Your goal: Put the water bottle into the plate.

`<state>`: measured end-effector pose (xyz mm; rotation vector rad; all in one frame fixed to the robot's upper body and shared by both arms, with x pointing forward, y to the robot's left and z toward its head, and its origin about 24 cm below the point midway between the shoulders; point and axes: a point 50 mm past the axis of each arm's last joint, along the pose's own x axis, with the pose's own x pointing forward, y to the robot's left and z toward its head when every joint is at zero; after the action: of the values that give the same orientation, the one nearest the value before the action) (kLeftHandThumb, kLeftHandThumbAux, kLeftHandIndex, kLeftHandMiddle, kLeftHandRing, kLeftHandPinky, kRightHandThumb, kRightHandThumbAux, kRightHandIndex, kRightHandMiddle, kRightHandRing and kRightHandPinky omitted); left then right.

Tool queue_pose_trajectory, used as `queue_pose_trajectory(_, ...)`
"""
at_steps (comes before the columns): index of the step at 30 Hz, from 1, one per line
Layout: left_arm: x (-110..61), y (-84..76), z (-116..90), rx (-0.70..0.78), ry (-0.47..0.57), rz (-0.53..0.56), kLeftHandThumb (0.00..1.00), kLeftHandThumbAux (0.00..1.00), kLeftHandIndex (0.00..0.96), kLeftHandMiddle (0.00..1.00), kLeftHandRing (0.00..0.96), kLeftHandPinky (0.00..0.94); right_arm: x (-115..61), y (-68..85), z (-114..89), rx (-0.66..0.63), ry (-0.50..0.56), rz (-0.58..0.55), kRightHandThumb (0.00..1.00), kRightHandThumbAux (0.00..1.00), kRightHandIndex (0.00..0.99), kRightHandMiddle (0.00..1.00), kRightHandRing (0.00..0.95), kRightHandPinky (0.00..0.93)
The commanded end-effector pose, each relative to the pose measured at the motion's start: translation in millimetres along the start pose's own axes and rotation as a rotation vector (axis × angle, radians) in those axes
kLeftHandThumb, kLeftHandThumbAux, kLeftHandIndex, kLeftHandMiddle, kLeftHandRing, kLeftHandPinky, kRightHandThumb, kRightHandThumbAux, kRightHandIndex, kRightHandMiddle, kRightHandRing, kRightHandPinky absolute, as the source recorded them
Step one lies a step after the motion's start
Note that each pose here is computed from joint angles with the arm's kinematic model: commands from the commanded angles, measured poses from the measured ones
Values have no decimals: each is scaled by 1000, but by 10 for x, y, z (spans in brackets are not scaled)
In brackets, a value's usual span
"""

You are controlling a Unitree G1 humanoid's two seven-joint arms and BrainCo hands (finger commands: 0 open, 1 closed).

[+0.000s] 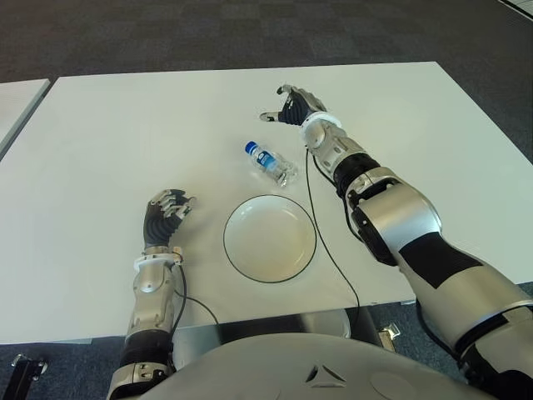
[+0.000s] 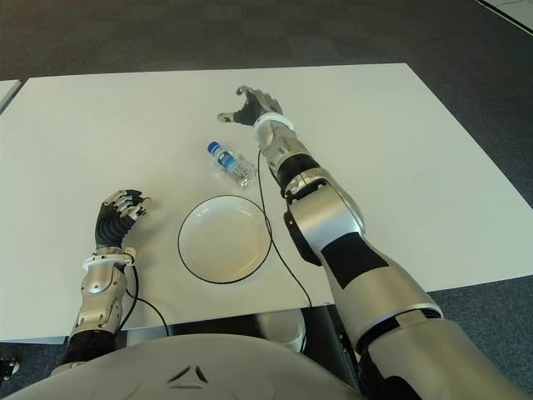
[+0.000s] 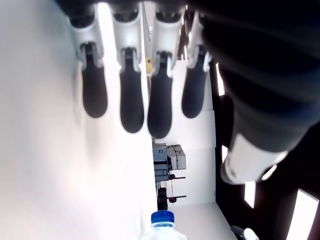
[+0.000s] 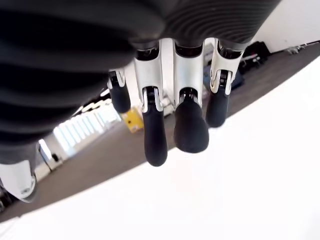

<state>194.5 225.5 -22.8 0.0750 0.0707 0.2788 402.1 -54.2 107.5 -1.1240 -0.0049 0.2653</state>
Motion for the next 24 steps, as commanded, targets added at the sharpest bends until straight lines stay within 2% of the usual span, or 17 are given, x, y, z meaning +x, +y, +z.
queue_pose_trajectory(1,4,17,-14,0,8,9,706,715,430,533,504,492,1,79,73,-116,26,77,213,419,2,4,4,6)
queue_pose_trajectory(11,15,30,-18,-3,7,10,705,715,429,517,497,485,-9,137,74,-262,46,127,311,263,0,0,0,0)
queue_pose_trajectory(17,26,32,-24,-12,11,12,705,715,429,519,498,488,-14,154,57,-385,64,149,344,219,0,0,0,0)
queue_pose_trajectory(24,30,27,-17,-16,8,14,705,714,430,512,494,484,-20,161,17,-463,100,185,387,191,0,0,0,0)
